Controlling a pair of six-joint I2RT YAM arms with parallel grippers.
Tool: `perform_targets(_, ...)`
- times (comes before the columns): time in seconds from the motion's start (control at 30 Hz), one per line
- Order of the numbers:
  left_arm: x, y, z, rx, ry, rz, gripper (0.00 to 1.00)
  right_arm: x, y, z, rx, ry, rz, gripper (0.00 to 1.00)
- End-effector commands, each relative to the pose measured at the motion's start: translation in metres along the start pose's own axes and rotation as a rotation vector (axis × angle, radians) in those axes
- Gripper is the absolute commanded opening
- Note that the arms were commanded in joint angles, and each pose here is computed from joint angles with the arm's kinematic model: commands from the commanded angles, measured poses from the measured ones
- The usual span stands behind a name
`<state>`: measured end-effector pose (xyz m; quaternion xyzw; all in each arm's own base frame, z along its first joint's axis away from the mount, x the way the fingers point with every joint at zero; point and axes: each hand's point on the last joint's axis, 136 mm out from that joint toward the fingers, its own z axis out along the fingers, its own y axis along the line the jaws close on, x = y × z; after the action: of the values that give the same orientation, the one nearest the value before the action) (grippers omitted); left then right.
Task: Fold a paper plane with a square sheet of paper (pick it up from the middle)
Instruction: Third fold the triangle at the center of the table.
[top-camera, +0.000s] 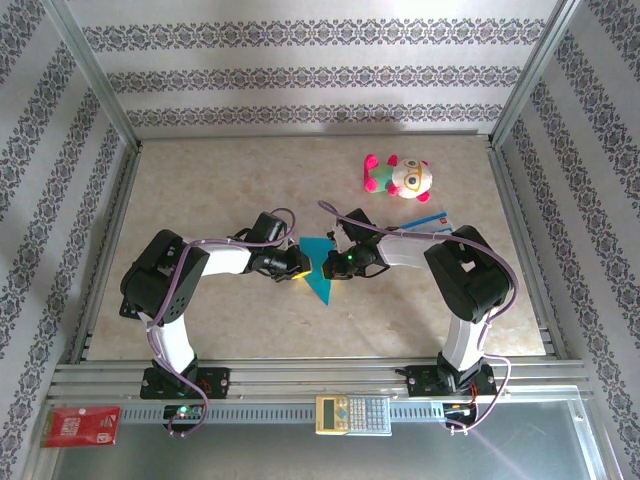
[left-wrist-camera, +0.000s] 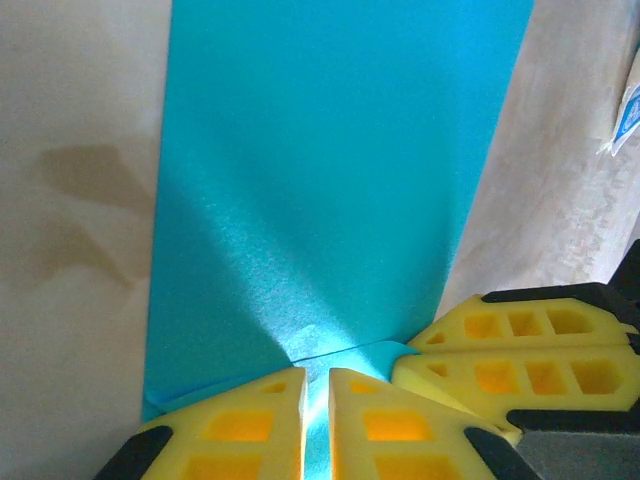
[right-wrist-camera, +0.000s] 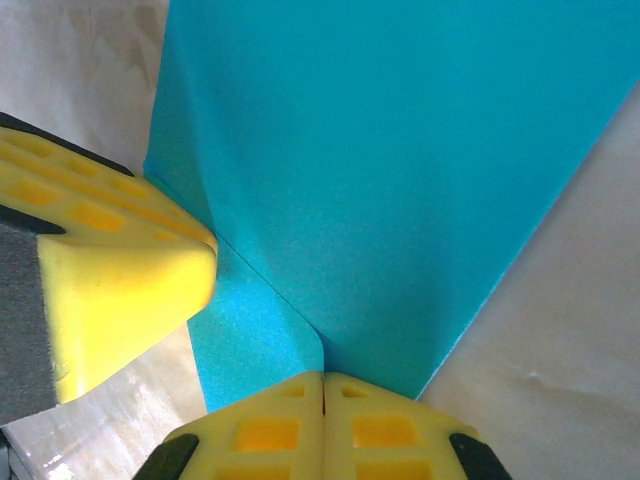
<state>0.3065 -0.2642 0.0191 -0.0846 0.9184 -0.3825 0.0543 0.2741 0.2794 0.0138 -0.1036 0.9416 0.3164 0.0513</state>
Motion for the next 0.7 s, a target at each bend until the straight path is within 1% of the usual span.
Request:
perform_targets(0.0,0.012,0.034,0.003,-0.085,0.024,-0.044,0.14,0.031,-0.039,0.014,0.136,0.107,0.055,0.03)
perform_targets(0.13,0.018,0.044,0.001,-0.117,0.028,-0.05,0.1,0.025,-0.036,0.01,0.132,0.1,0.045,0.04)
perform_targets(0.2,0.021,0.051,0.001,-0.143,0.036,-0.047,0.06,0.019,-0.033,0.005,0.128,0.089,0.038,0.06)
perform_targets(0.33,0.03,0.063,0.004,-0.174,0.063,-0.052,0.0,0.006,-0.024,-0.008,0.112,0.062,0.022,0.12)
perform_targets(0.4,0.031,0.067,0.004,-0.187,0.071,-0.052,0.0,0.0,-0.02,-0.015,0.106,0.046,0.016,0.16)
perform_targets(0.53,0.036,0.073,0.003,-0.211,0.089,-0.045,0.0,-0.011,-0.016,-0.033,0.102,0.014,0.004,0.2)
perform_targets(0.67,0.037,0.074,0.003,-0.22,0.094,-0.043,0.0,-0.018,-0.007,-0.057,0.075,-0.041,-0.005,0.21)
